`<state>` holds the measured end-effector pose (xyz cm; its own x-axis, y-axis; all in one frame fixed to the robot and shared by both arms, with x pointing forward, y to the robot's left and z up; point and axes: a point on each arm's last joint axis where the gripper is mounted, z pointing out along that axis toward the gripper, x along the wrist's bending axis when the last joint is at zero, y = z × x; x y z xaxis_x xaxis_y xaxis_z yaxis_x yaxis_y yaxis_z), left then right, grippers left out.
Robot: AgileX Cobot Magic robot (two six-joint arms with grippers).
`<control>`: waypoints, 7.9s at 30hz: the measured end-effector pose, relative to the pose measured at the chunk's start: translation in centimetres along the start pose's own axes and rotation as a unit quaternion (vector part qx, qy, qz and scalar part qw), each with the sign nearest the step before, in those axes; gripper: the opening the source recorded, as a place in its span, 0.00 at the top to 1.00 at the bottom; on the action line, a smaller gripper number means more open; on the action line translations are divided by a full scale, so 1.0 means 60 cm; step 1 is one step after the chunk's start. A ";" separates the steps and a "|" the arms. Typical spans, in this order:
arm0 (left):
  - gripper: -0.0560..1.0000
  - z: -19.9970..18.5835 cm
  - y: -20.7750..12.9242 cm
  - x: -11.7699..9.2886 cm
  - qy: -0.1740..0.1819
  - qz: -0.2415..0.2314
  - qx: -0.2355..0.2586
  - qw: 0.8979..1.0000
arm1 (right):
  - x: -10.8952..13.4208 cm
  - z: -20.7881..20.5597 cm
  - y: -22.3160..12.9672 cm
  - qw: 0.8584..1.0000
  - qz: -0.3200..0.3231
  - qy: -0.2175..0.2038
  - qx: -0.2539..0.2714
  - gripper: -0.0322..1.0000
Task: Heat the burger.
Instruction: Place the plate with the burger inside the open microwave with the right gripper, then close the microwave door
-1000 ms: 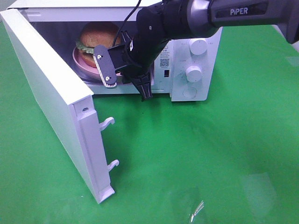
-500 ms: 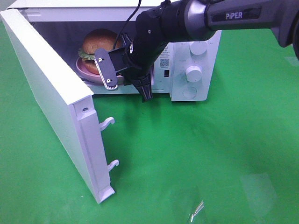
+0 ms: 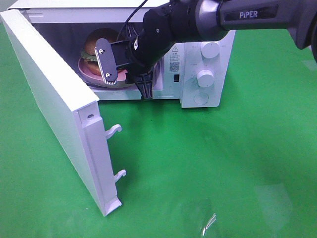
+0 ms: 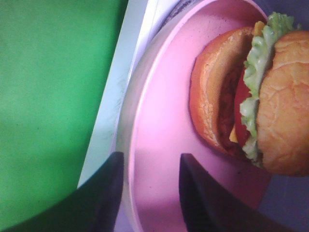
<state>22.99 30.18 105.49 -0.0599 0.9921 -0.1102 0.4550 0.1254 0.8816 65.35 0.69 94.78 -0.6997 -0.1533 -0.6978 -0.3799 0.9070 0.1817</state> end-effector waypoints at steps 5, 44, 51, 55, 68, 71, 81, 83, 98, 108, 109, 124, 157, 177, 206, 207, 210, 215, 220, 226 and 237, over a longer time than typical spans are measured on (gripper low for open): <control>0.01 0.000 0.000 0.000 0.000 0.000 0.000 1.000 | 0.000 0.000 0.000 1.000 0.008 0.000 0.000 0.59; 0.01 0.000 0.000 0.000 0.000 0.000 0.000 1.000 | 0.047 -0.141 -0.021 0.990 0.135 0.031 0.014 0.31; 0.01 0.000 0.000 0.000 0.000 0.000 0.000 1.000 | 0.066 -0.192 -0.029 0.975 0.218 0.031 0.017 0.24; 0.01 0.000 0.000 0.000 0.000 0.000 0.000 1.000 | 0.078 -0.211 -0.034 0.966 0.255 0.033 0.020 0.24; 0.01 0.000 0.000 0.000 0.000 0.000 0.000 1.000 | 0.122 -0.317 -0.054 0.906 0.422 0.027 0.026 0.24; 0.01 0.000 0.000 0.000 0.000 0.000 0.000 1.000 | 0.136 -0.350 -0.061 0.888 0.457 0.037 0.045 0.24; 0.01 0.000 0.000 0.000 0.000 0.000 0.000 1.000 | 0.161 -0.420 -0.077 0.838 0.533 0.061 0.100 0.24; 0.01 0.000 0.000 0.000 0.000 0.000 0.000 1.000 | 0.165 -0.433 -0.080 0.833 0.539 0.063 0.108 0.24; 0.01 0.000 0.000 0.000 0.000 0.000 0.000 1.000 | 0.221 -0.539 -0.105 0.818 0.563 0.049 0.107 0.24; 0.01 0.000 0.000 0.000 0.000 0.000 0.000 1.000 | 0.281 -0.590 -0.126 0.806 0.586 0.025 0.081 0.24; 0.01 0.000 0.000 0.000 0.000 0.000 0.000 1.000 | 0.294 -0.598 -0.133 0.797 0.598 0.019 0.079 0.24; 0.01 0.000 0.000 0.000 0.000 0.000 0.000 1.000 | 0.350 -0.666 -0.187 0.712 0.689 -0.120 0.065 0.24; 0.01 0.000 0.000 0.000 0.000 0.000 0.000 1.000 | 0.435 -0.752 -0.177 0.629 0.716 -0.303 -0.007 0.24; 0.01 0.000 0.000 0.000 0.000 0.000 0.000 1.000 | 0.435 -0.752 -0.177 0.629 0.716 -0.303 -0.007 0.24; 0.01 0.000 0.000 0.000 0.000 0.000 0.000 1.000 | 0.435 -0.752 -0.177 0.629 0.716 -0.303 -0.007 0.24; 0.01 0.000 0.000 0.000 0.000 0.000 0.000 1.000 | 0.435 -0.752 -0.177 0.629 0.716 -0.303 -0.007 0.24; 0.01 0.000 0.000 0.000 0.000 0.000 0.000 1.000 | 0.435 -0.752 -0.177 0.629 0.716 -0.303 -0.007 0.24; 0.01 0.000 0.000 -0.001 -0.002 -0.001 0.000 1.000 | 0.435 -0.752 -0.177 0.629 0.716 -0.303 -0.007 0.24; 0.01 -0.004 0.015 -0.004 -0.008 -0.004 -0.011 1.000 | 0.435 -0.752 -0.177 0.629 0.716 -0.303 -0.007 0.24; 0.04 0.009 0.048 -0.008 -0.011 -0.004 -0.034 0.999 | 0.435 -0.752 -0.177 0.629 0.716 -0.303 -0.007 0.24; 0.66 0.083 0.096 -0.013 -0.001 -0.001 0.006 1.000 | 0.435 -0.752 -0.177 0.629 0.716 -0.303 -0.007 0.24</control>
<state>30.07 30.13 108.34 -0.0583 0.9918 -0.1136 0.4650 0.1277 0.8760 23.79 -30.65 105.88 0.0267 0.9983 0.0518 0.3688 -0.0580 0.9277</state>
